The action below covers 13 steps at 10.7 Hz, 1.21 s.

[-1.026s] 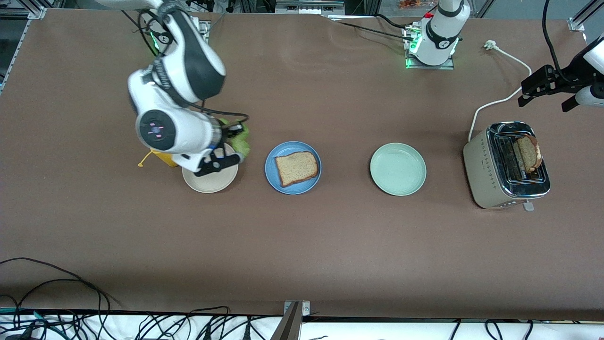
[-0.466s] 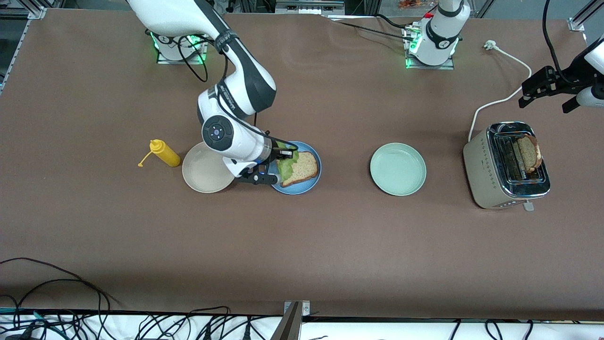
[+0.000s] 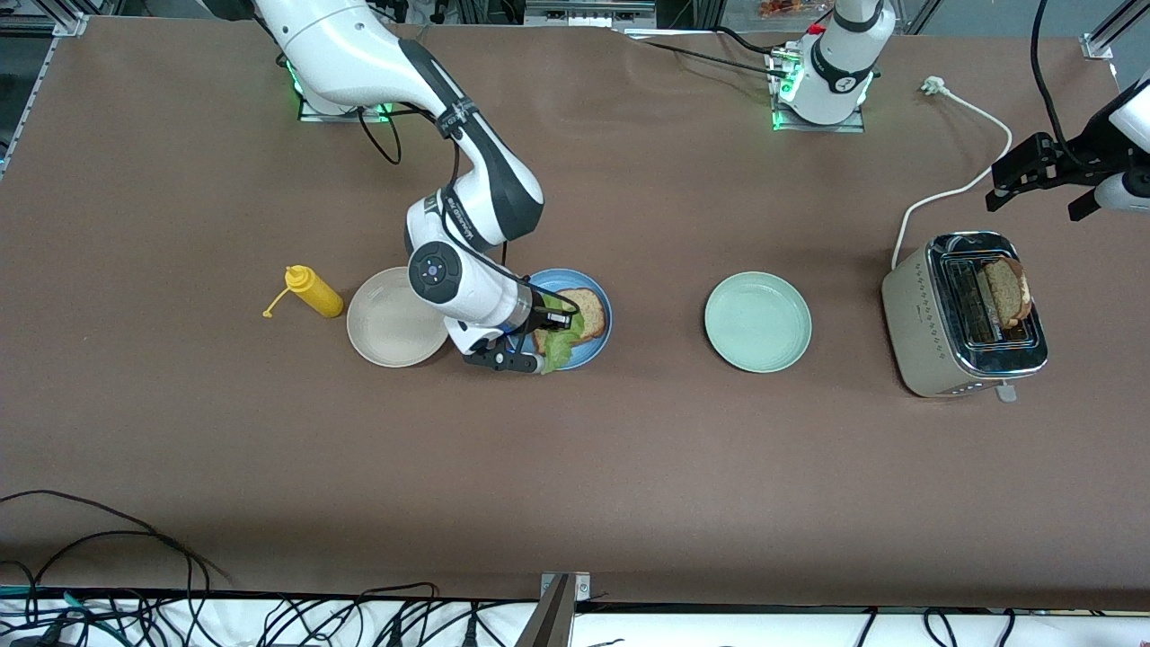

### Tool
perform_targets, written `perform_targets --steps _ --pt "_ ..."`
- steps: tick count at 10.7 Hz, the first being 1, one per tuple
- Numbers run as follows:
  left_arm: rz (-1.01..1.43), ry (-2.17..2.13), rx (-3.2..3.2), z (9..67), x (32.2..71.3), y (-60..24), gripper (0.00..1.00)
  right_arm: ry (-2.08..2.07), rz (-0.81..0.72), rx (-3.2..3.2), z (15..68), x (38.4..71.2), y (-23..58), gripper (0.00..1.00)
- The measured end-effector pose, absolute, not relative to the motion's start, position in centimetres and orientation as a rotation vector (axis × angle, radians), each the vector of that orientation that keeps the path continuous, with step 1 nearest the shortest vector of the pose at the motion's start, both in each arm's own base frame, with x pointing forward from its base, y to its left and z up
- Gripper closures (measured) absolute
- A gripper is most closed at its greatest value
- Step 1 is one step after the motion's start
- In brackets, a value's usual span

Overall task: Make sandwich in blue plate with both arms
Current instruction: 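Lower the lettuce onto the bread and open the right gripper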

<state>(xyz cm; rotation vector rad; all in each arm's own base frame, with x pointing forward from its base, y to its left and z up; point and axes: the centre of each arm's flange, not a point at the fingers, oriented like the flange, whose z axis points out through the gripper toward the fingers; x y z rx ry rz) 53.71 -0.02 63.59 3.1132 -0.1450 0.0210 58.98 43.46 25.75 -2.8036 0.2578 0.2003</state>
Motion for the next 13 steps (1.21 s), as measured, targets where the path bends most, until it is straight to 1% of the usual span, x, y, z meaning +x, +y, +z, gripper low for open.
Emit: perform_targets --steps 1,3,4,5,7,8,10,11,13 --pt "0.021 -0.144 3.113 63.6 53.7 0.0 0.00 0.261 0.200 -2.802 25.3 59.0 43.7 0.96" --pt "0.020 -0.141 3.113 63.5 53.7 0.1 0.00 0.279 0.213 -2.785 25.1 59.0 44.0 0.90" --pt "0.020 -0.140 3.113 63.5 53.7 0.1 0.00 0.278 0.219 -2.788 24.8 58.8 44.1 0.82" --pt "0.020 -0.140 3.113 63.5 53.7 0.2 0.00 0.271 0.224 -2.791 24.6 58.5 44.5 0.72" --pt "0.020 -0.139 3.113 63.5 53.7 0.2 0.00 0.226 0.217 -2.811 24.5 57.6 45.6 0.45" --pt "0.019 -0.139 3.113 63.5 53.7 0.2 0.00 0.203 0.212 -2.821 24.5 57.1 46.2 0.34" --pt "0.019 -0.139 3.113 63.5 53.8 0.2 0.00 0.188 0.208 -2.835 24.5 56.7 46.7 0.06" --pt "0.019 -0.139 3.113 63.5 53.8 0.2 0.00 0.208 0.216 -2.836 24.5 56.5 46.9 0.00" --pt "0.018 -0.139 3.113 63.5 53.8 0.2 0.00 0.218 0.222 -2.837 24.7 55.5 48.2 0.00"
